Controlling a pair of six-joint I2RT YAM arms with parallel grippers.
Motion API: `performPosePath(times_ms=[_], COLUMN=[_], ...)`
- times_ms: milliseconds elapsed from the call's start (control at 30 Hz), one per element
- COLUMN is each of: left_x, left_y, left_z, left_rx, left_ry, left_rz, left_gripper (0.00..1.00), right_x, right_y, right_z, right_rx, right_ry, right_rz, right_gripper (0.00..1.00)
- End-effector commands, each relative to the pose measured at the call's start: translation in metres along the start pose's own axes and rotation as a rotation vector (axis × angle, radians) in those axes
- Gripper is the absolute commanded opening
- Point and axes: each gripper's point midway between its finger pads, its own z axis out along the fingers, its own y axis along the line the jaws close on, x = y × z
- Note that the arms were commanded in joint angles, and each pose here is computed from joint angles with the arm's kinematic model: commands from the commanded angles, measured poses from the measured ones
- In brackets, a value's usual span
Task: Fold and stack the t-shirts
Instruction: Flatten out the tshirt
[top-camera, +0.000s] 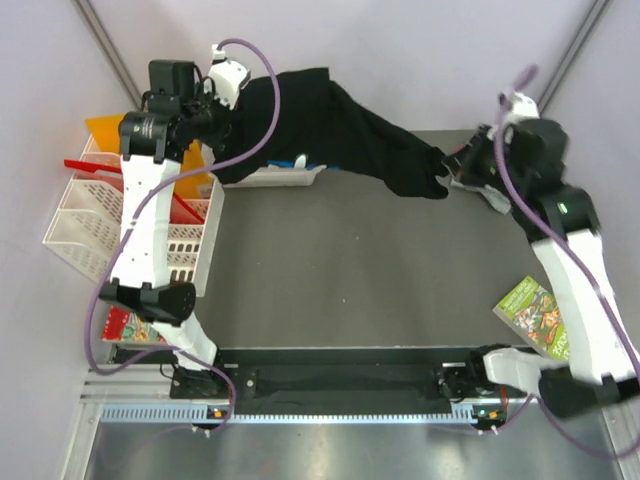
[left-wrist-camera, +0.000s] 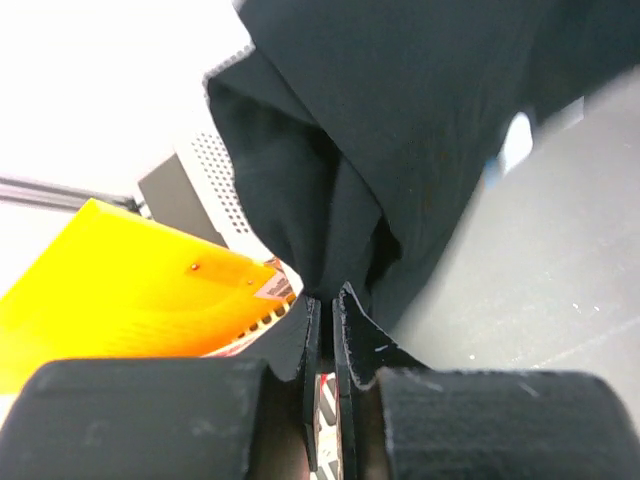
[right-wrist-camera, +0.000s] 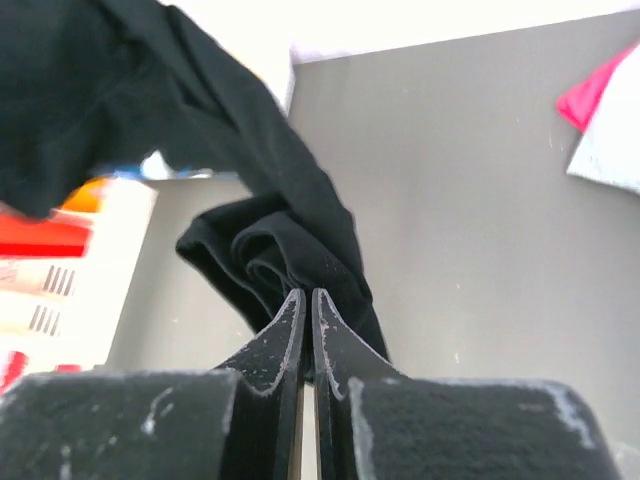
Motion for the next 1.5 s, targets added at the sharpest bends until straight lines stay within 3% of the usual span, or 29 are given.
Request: performPosePath(times_ms=[0,67,133,200,233,267,300,333,467,567,600,633,700,767,800,833,867,900,933,967,1000,1033,1067,1133,1200,1300,1333,1367,1467], left_x=[0.008,0.075,0.116,0.117,0.099,0.085,0.051,0.046,0.017,0.039,0.077,0.084,0.096,0.067,0.02,-0.002,-0.008,-0.029,-0.027,-0.007,-0.004,0.026,0.029,0.043,0.032,-0.015,-0.051,-0.06,-0.089], left_y=[-0.02,-0.044,-0.057,-0.052,-0.039,-0.03,-0.014,-0.003,0.017,0.004,-0.011,-0.012,-0.02,-0.008,0.012,0.013,0.013,0.015,0.011,0.0,-0.01,-0.022,-0.025,-0.029,-0.025,-0.001,0.015,0.023,0.039], left_z=[-0.048,-0.035,-0.009,0.009,0.018,0.018,0.001,0.009,-0.012,-0.037,-0.038,-0.031,-0.005,-0.002,-0.015,-0.025,-0.038,-0.059,-0.065,-0.056,-0.072,-0.047,-0.058,-0.046,-0.037,-0.046,-0.076,-0.074,-0.122], left_rx=[0.022,0.065,0.068,0.045,0.019,-0.002,-0.049,-0.081,-0.17,-0.159,-0.143,-0.156,-0.106,-0.116,-0.158,-0.141,-0.132,-0.134,-0.12,-0.08,-0.058,-0.026,-0.04,-0.036,-0.03,-0.079,-0.141,-0.162,-0.269], left_ry=[-0.038,0.109,0.164,0.156,0.153,0.144,0.085,0.09,0.013,0.046,0.112,0.098,0.146,0.103,-0.003,-0.06,-0.058,-0.131,-0.125,-0.066,-0.09,-0.02,-0.048,-0.029,-0.034,-0.116,-0.227,-0.238,-0.355], left_rz=[0.038,0.012,-0.003,-0.01,-0.015,-0.022,-0.024,-0.025,-0.036,-0.06,-0.063,-0.063,-0.085,-0.103,-0.095,-0.089,-0.072,-0.059,-0.057,-0.075,-0.076,-0.104,-0.103,-0.116,-0.118,-0.082,-0.047,-0.031,0.046], left_gripper=[0.0,0.0,0.0,0.0,0.0,0.0,0.0,0.0,0.0,0.0,0.0,0.0,0.0,0.0,0.0,0.0,0.0,0.0,0.0,0.0,0.0,0.0,0.0,0.0,0.0,0.0,0.0,0.0,0.0], right_x=[0.068,0.142,0.17,0.159,0.118,0.11,0.095,0.065,0.034,0.07,0.089,0.135,0.152,0.107,0.078,0.029,0.015,0.012,0.014,0.028,0.06,0.081,0.105,0.108,0.075,0.006,-0.01,-0.042,-0.075], right_y=[-0.018,-0.051,-0.073,-0.085,-0.073,-0.073,-0.068,-0.058,-0.038,-0.045,-0.059,-0.085,-0.1,-0.086,-0.075,-0.054,-0.046,-0.045,-0.044,-0.052,-0.065,-0.076,-0.086,-0.088,-0.079,-0.058,-0.05,-0.034,-0.013], right_z=[-0.046,-0.048,-0.032,-0.006,-0.003,0.011,0.013,0.011,-0.004,-0.044,-0.049,-0.042,-0.028,-0.016,-0.018,-0.035,-0.046,-0.053,-0.067,-0.069,-0.067,-0.066,-0.06,-0.051,-0.046,-0.053,-0.058,-0.075,-0.105], right_rx=[0.036,0.126,0.187,0.251,0.24,0.254,0.25,0.232,0.179,0.158,0.202,0.274,0.303,0.291,0.269,0.223,0.203,0.198,0.189,0.21,0.243,0.278,0.303,0.311,0.301,0.293,0.274,0.237,0.178], right_ry=[0.113,0.279,0.324,0.325,0.25,0.28,0.256,0.184,0.114,0.055,0.066,0.154,0.202,0.155,0.097,-0.023,-0.069,-0.09,-0.12,-0.091,-0.028,0.032,0.093,0.117,0.062,-0.073,-0.105,-0.19,-0.275], right_rz=[0.031,0.052,0.042,0.006,-0.001,-0.014,-0.024,-0.027,-0.035,-0.004,0.001,0.01,0.027,-0.001,-0.01,-0.016,-0.021,-0.02,-0.018,-0.017,-0.011,-0.004,-0.001,-0.003,-0.028,-0.064,-0.068,-0.066,-0.067], right_gripper=[0.0,0.0,0.0,0.0,0.0,0.0,0.0,0.0,0.0,0.0,0.0,0.0,0.0,0.0,0.0,0.0,0.0,0.0,0.0,0.0,0.0,0.0,0.0,0.0,0.0,0.0,0.0,0.0,0.0])
